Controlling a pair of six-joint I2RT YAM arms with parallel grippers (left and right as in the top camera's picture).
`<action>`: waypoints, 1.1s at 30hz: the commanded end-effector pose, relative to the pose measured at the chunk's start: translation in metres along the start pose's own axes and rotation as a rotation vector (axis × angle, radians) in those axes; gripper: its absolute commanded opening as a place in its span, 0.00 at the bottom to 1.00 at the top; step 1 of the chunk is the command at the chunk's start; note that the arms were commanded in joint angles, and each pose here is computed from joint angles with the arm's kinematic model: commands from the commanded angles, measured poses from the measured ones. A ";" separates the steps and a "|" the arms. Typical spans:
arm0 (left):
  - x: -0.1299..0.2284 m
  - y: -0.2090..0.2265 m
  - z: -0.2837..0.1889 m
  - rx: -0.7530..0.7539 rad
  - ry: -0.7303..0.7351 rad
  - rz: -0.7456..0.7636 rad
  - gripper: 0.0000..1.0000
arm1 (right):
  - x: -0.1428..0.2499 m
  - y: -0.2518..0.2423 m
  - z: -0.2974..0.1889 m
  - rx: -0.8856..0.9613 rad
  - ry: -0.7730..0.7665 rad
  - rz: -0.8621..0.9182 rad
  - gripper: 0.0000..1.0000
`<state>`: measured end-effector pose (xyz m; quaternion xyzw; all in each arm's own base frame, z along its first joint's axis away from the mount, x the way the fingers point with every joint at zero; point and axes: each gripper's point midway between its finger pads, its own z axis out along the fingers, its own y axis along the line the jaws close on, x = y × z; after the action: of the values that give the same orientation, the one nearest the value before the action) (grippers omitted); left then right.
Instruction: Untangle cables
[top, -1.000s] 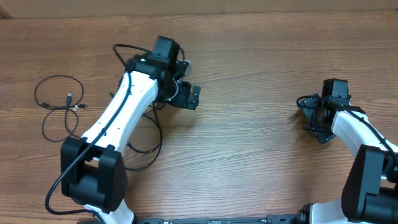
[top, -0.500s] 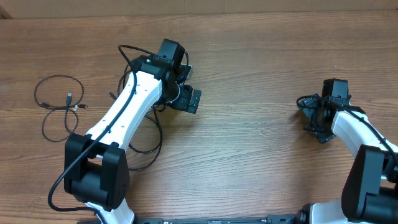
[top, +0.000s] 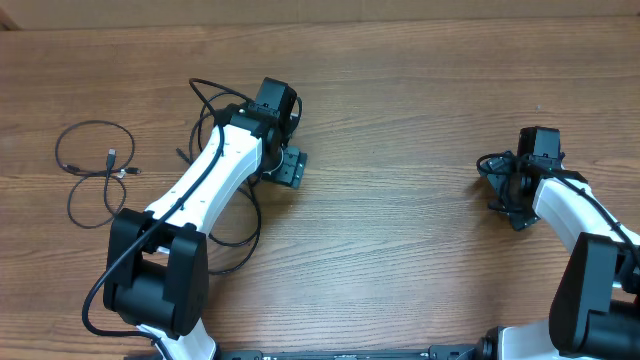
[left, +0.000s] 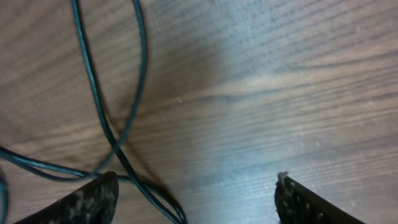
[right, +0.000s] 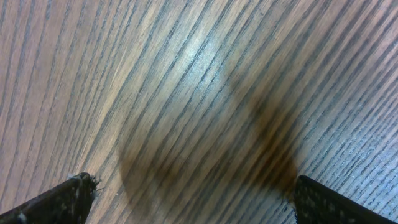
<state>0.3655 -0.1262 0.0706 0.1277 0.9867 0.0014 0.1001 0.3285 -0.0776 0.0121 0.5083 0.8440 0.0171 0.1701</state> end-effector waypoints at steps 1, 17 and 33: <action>-0.002 0.011 0.016 -0.068 -0.021 0.019 0.71 | -0.004 0.001 -0.004 -0.009 -0.017 -0.004 1.00; 0.007 0.036 0.083 -0.217 -0.004 -0.025 0.52 | -0.004 0.001 -0.004 -0.009 -0.017 -0.004 1.00; 0.007 0.051 0.100 -0.186 0.029 -0.010 0.49 | -0.004 0.001 -0.004 -0.009 -0.017 -0.004 1.00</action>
<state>0.4081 -0.0909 0.0063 0.0974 0.9773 0.1061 0.1555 0.3286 -0.0776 0.0121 0.5081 0.8441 0.0172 0.1703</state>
